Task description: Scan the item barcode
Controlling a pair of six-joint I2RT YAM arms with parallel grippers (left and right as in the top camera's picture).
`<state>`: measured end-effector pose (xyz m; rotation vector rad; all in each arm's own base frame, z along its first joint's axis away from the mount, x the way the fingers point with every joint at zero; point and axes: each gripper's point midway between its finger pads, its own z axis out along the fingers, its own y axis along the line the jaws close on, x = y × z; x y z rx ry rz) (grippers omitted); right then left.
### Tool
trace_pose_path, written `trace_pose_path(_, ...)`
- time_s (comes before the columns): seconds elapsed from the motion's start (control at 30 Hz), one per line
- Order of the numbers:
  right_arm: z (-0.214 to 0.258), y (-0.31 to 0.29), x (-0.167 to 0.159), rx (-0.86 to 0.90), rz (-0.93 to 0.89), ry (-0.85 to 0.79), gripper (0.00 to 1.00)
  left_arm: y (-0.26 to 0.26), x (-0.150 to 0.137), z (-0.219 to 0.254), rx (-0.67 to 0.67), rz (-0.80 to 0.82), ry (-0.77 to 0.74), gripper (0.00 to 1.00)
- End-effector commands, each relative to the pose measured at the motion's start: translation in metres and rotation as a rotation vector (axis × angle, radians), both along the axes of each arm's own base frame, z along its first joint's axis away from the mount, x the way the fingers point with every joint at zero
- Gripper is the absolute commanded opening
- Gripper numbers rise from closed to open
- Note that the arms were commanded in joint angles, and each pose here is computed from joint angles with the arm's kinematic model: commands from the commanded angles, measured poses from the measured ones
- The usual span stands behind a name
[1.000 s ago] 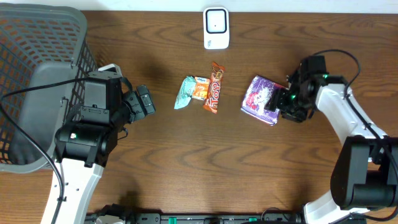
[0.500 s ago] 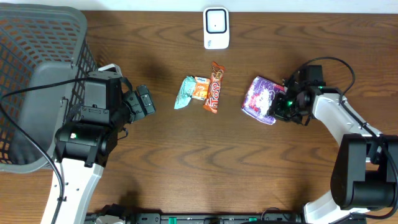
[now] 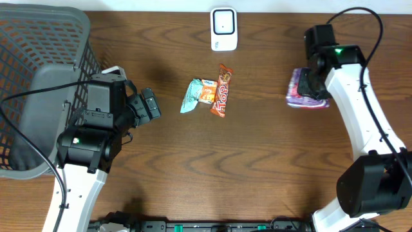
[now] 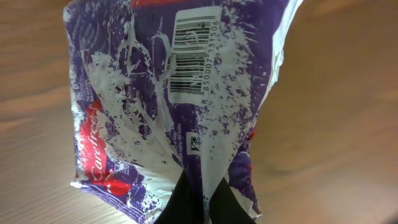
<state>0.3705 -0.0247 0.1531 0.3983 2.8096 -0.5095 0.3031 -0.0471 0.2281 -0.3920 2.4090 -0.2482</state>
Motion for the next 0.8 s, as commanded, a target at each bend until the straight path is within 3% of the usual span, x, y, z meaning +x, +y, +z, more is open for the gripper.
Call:
trace_pose_path(0.0, 0.021, -0.032, 0.0, -0.275, -0.037, -0.017, 0.01, 0.002, 0.001, 0.002, 0.012, -0.002, -0.005, 0.98)
trace_pose_path(0.43, -0.067, 0.007, 0.0, -0.373, 0.136, 0.28, 0.01, 0.002, 0.001, 0.002, 0.012, -0.002, -0.005, 0.98)
trace_pose_path(0.67, -0.097, 0.113, 0.009, -0.14, 0.304, 0.206, 0.09, 0.002, 0.001, 0.002, 0.012, -0.002, -0.005, 0.98)
trace_pose_path(0.73, -0.092, 0.144, 0.016, -0.056, 0.344, 0.162, 0.18, 0.002, 0.001, 0.002, 0.012, -0.002, -0.005, 0.98)
trace_pose_path(0.77, -0.084, 0.157, 0.021, -0.02, 0.36, 0.135, 0.31, 0.002, 0.001, 0.002, 0.012, -0.002, -0.005, 0.98)
